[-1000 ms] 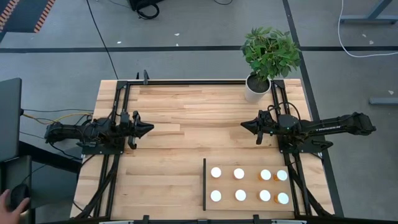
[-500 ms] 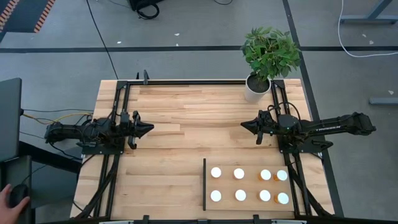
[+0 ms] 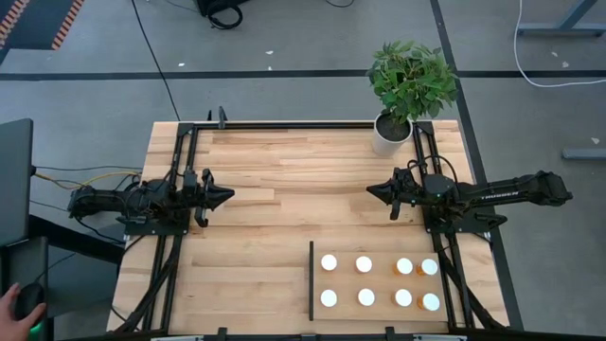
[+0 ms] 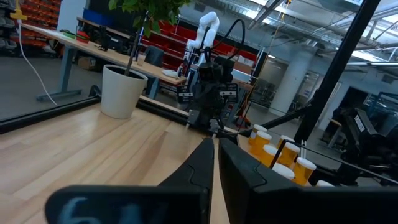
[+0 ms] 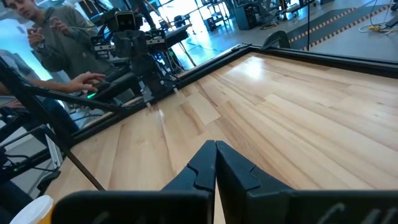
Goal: Pick and place medicine bottles onto shelf by color
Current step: Return to Home Position
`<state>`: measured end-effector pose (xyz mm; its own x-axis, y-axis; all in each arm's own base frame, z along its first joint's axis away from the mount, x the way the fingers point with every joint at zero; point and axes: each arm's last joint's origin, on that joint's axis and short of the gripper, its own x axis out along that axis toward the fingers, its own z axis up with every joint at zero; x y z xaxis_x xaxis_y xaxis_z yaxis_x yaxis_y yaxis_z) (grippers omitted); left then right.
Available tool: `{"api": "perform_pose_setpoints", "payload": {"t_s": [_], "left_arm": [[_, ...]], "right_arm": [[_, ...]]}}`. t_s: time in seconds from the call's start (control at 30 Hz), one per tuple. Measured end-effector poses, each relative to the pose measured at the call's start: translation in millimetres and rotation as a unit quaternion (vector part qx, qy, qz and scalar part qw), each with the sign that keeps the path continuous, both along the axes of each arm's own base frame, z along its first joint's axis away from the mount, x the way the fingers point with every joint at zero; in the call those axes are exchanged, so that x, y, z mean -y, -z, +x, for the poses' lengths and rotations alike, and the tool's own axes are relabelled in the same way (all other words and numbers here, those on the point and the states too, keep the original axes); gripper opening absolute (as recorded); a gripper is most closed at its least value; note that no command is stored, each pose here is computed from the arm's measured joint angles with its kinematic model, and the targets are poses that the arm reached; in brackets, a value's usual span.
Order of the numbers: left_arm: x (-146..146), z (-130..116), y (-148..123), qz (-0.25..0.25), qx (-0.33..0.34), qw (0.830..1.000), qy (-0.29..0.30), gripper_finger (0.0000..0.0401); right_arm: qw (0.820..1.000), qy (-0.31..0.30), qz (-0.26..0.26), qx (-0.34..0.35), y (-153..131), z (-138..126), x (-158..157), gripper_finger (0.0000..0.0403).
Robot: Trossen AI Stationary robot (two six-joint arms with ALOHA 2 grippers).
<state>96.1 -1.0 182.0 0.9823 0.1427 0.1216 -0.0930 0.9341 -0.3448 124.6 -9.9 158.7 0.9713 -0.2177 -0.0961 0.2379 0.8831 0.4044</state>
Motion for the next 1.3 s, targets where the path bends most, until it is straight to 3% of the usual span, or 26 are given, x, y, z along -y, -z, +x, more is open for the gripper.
{"api": "perform_pose_setpoints", "payload": {"t_s": [1.3], "left_arm": [[0.0, 0.0, 0.0, 0.0, 0.0, 1.0, 0.0, 0.0034]], "right_arm": [[1.0, 0.0, 0.0, 0.0, 0.0, 0.0, 0.0, 0.0016]]}}
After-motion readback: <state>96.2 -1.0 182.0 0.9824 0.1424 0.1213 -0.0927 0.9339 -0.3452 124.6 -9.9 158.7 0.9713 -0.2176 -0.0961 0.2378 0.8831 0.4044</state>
